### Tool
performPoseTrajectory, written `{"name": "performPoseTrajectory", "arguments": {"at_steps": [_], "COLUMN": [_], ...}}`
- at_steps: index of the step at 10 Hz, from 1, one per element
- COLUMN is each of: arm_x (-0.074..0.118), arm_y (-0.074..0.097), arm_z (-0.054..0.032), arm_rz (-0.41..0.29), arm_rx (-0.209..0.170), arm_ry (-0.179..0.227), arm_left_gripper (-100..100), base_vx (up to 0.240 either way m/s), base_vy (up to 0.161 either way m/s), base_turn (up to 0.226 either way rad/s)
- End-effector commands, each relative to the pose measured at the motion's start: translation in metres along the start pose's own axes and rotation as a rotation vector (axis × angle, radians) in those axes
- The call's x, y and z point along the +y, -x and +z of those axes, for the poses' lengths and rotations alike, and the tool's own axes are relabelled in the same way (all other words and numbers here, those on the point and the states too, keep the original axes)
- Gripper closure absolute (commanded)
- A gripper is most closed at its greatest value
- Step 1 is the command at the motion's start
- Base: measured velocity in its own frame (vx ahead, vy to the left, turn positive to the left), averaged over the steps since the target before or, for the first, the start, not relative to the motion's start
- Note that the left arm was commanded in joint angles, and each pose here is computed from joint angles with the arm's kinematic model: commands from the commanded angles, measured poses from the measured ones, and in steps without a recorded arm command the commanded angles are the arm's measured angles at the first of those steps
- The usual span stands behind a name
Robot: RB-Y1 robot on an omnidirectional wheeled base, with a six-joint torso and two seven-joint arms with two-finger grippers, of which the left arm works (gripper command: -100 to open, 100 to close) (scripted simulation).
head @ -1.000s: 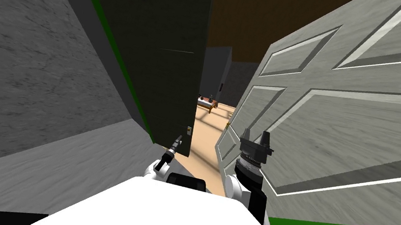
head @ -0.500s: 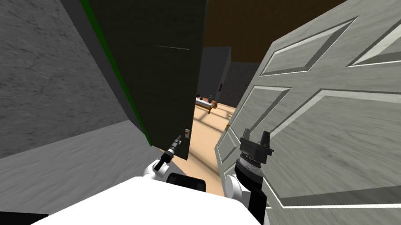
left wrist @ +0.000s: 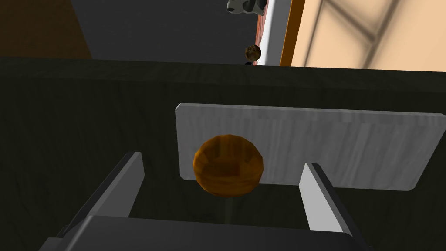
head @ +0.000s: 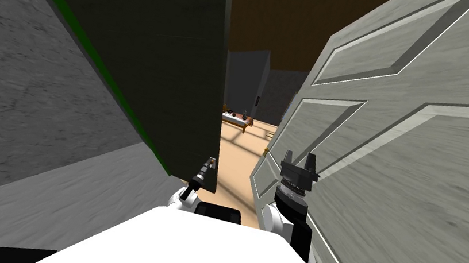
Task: Push the door open
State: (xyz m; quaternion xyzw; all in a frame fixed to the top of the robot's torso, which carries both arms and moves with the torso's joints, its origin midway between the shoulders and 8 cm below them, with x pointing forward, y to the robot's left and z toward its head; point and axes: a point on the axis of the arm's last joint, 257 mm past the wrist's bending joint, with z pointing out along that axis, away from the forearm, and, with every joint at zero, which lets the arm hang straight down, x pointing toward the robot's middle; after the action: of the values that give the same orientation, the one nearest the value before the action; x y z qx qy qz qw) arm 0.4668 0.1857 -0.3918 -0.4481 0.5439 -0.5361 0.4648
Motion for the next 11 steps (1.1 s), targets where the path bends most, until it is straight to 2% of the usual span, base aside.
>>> {"name": "performPoseTrajectory", "arguments": {"at_steps": [1, 2, 7, 11], "arm_x": [0.000, 0.000, 0.000, 0.001], "arm_y": [0.000, 0.000, 0.000, 0.015], "arm_z": [0.0000, 0.0000, 0.0000, 0.0001], "arm_rz": [0.000, 0.000, 0.000, 0.029], "arm_rx": [0.000, 0.000, 0.000, -0.025], "arm_ry": [0.000, 0.000, 0.000, 0.004], "arm_left_gripper": [-100, 100, 100, 100], "base_vx": [0.078, -0.015, -0.014, 0.156], "base_vy": [-0.027, 0.004, 0.005, -0.022], "base_turn": [0.003, 0.008, -0.005, 0.089]}}
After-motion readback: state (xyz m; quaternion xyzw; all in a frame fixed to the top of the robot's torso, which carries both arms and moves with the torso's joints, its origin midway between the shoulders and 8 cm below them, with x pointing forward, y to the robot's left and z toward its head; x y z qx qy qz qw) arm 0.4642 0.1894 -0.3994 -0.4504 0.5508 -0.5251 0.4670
